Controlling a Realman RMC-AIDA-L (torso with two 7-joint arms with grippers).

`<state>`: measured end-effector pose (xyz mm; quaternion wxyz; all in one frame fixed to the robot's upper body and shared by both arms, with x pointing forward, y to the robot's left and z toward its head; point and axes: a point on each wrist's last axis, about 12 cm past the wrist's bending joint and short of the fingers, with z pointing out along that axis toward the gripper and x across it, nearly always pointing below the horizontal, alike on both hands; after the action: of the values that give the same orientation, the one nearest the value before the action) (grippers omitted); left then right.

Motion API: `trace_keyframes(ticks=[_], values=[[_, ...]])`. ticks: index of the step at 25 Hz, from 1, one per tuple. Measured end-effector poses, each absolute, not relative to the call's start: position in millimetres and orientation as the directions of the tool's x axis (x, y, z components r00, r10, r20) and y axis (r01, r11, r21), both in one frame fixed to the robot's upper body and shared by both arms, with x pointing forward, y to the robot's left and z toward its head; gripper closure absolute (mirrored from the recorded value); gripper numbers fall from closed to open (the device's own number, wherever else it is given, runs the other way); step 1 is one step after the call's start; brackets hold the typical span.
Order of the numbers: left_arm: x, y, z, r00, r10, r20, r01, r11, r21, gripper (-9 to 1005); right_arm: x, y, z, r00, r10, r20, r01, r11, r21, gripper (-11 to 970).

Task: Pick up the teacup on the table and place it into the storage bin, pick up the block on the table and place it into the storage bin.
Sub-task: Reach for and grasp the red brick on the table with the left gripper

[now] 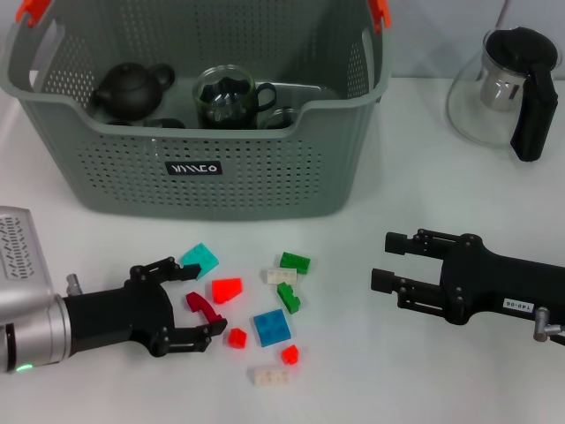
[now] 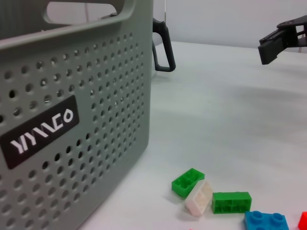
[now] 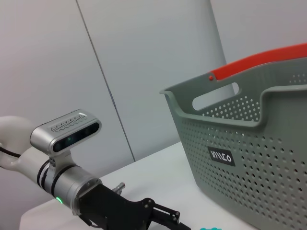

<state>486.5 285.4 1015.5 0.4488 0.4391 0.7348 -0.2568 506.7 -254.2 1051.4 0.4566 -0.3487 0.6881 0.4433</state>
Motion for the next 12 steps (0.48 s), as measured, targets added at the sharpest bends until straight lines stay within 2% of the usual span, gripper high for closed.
trace_keyframes(ticks=[12], values=[[484.2,283.9,1009.7,-0.217,0.412,-0.885,0.865,0.501,0.021,125,506.1,-254.7,1050.8,-0.342,-0.076,-0.937,-0.883,0.366,0.293,285]])
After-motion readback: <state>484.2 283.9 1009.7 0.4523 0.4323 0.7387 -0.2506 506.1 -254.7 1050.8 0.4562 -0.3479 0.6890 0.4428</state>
